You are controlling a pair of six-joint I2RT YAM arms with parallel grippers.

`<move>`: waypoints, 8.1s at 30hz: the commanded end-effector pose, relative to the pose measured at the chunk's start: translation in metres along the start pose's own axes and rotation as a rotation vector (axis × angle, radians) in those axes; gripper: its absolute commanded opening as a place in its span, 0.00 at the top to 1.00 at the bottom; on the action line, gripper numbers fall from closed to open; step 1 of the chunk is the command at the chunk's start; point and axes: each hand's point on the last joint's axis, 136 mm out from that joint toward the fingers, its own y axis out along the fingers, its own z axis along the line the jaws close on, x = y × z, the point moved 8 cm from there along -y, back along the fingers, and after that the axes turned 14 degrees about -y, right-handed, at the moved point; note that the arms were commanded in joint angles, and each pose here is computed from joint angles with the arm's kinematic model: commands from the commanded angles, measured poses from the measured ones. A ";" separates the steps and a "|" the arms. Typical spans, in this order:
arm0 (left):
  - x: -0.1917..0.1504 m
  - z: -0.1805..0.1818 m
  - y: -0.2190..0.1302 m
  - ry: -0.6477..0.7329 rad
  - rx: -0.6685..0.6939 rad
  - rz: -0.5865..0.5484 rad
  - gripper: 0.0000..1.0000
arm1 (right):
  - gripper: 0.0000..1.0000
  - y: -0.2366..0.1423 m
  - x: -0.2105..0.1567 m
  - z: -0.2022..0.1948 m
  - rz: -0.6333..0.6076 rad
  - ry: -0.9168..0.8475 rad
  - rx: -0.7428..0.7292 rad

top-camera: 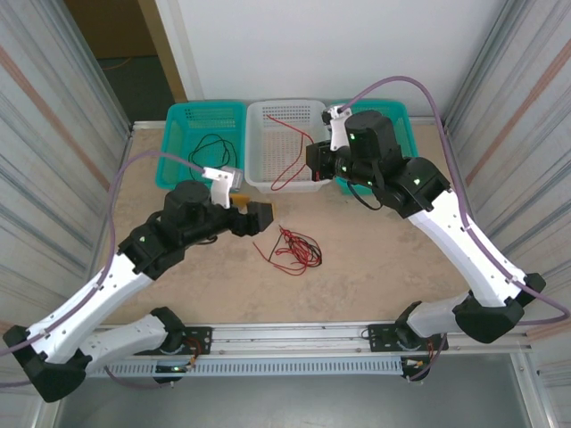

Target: Untangle the cables

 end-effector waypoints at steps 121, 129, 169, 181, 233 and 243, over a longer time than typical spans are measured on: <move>-0.010 -0.013 -0.002 -0.144 -0.282 -0.058 0.11 | 1.00 -0.007 0.017 0.058 -0.115 0.138 0.402; -0.005 -0.032 0.004 -0.020 -0.289 -0.012 0.14 | 1.00 -0.004 0.017 0.053 -0.127 0.235 0.467; 0.003 -0.023 -0.018 -0.168 -0.337 -0.328 1.00 | 1.00 0.014 -0.044 0.012 -0.063 0.451 0.336; -0.016 0.001 -0.006 -0.241 -0.142 -0.211 0.46 | 1.00 0.011 -0.003 0.007 -0.125 0.326 0.301; -0.059 0.064 -0.034 -0.316 0.267 -0.125 0.24 | 0.83 0.191 0.015 -0.186 0.019 0.422 0.095; -0.057 0.068 -0.028 -0.345 0.307 -0.111 0.23 | 0.57 0.197 -0.016 -0.180 0.180 0.381 0.035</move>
